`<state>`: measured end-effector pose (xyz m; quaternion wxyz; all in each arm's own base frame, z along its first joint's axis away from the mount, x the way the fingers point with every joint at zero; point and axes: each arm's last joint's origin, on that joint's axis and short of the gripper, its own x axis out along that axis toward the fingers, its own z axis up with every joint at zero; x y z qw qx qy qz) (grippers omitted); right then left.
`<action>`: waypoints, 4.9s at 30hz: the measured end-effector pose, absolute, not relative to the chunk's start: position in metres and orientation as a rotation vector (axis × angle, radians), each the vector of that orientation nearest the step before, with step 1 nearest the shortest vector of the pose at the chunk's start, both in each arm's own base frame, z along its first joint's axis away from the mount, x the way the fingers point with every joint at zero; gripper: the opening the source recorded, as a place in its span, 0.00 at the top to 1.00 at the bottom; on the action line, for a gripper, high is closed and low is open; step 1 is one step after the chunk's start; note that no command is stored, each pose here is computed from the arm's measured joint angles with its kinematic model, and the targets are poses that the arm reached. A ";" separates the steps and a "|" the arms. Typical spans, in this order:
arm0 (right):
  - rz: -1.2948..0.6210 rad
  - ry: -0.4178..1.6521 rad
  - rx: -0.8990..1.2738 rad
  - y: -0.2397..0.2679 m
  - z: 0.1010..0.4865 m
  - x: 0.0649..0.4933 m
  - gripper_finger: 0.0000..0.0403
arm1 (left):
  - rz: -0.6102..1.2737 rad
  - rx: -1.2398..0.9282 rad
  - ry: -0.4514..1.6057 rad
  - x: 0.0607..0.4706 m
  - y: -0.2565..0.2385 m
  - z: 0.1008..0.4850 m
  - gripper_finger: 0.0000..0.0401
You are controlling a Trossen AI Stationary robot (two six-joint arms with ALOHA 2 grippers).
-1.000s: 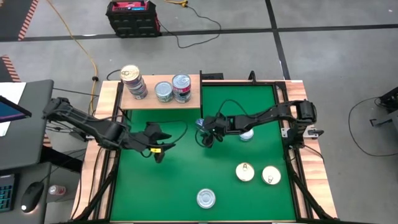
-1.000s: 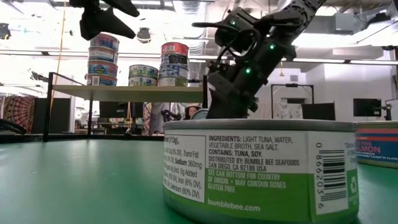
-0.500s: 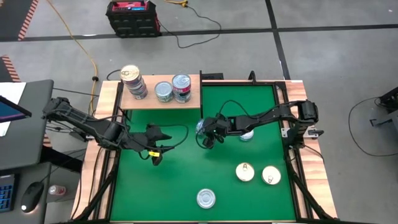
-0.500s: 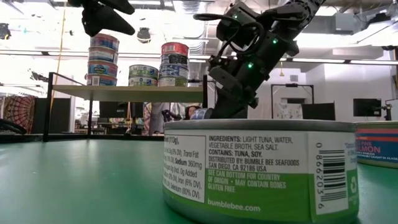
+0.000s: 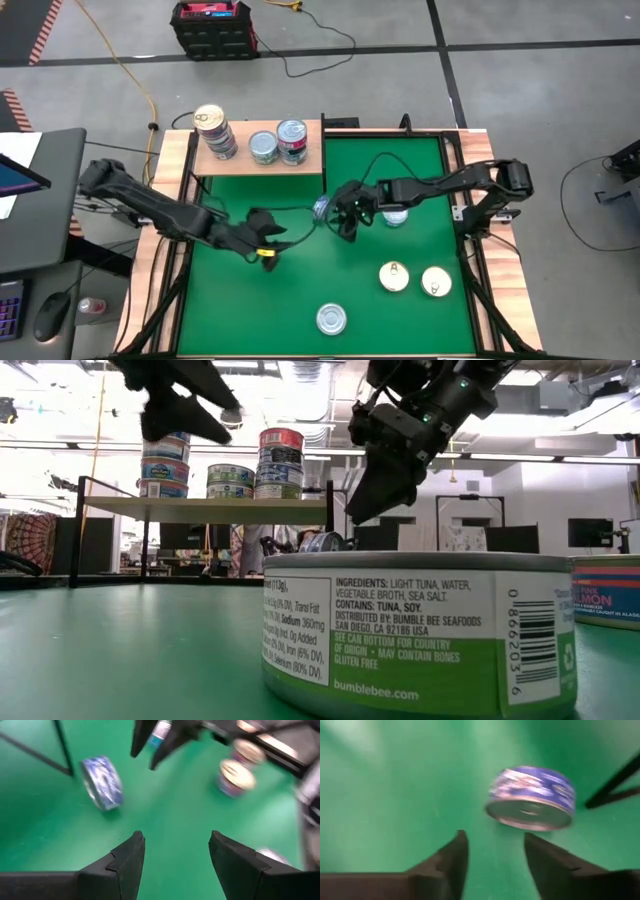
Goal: Stack canned seafood by type on shelf
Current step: Stack the dark blue tuna can on top of the red tuna can on the shelf
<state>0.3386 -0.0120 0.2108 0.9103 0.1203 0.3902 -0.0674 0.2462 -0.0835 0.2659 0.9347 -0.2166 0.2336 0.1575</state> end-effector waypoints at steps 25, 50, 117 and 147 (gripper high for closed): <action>-0.274 0.846 0.289 -0.024 0.251 0.296 0.27 | 0.647 -0.478 0.399 0.326 -0.069 0.166 0.21; -0.099 0.827 0.384 -0.019 0.253 0.300 0.28 | 0.401 -0.483 0.346 0.308 -0.062 0.231 0.66; 0.010 0.078 0.512 -0.036 0.334 0.328 0.61 | 0.399 -0.234 -0.062 0.189 -0.011 0.367 0.25; -0.186 0.270 0.798 -0.202 0.398 0.382 0.59 | 0.529 -0.118 0.030 0.165 -0.081 0.352 0.25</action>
